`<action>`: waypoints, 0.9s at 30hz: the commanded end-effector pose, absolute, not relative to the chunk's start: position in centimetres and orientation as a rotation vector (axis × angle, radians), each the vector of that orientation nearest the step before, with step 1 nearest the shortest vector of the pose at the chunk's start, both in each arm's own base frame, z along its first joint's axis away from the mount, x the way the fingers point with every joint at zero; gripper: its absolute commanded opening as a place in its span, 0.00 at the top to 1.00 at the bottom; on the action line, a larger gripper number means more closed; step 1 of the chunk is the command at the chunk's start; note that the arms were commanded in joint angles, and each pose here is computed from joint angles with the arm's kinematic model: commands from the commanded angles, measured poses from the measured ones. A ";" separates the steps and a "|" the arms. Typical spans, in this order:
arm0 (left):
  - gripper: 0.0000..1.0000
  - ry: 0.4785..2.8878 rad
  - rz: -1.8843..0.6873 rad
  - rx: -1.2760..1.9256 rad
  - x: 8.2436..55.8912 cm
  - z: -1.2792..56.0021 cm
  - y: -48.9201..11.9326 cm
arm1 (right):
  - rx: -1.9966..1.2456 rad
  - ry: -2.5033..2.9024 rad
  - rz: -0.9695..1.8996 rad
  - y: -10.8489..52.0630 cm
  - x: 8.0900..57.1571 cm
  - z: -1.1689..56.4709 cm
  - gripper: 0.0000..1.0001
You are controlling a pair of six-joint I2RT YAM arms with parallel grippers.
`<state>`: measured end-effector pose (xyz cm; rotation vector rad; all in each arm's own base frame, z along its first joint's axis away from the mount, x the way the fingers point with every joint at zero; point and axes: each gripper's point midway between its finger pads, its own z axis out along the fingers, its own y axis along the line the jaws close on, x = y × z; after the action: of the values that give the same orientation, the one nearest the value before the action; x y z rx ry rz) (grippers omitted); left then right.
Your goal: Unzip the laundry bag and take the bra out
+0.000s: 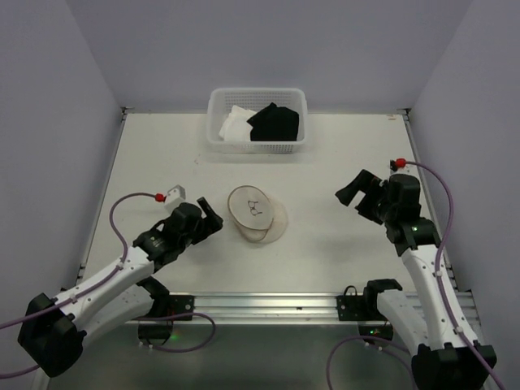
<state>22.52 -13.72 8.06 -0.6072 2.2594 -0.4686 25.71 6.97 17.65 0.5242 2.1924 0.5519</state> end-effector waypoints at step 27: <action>0.31 2.188 -0.807 -0.240 27.8 9.6 -22.6 | 0.415 1.920 0.430 4.3 22.6 28.3 0.01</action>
<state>27.10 -22.44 10.70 -0.2488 2.2173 -0.7898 23.01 4.51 28.78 0.4217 1.9149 0.4422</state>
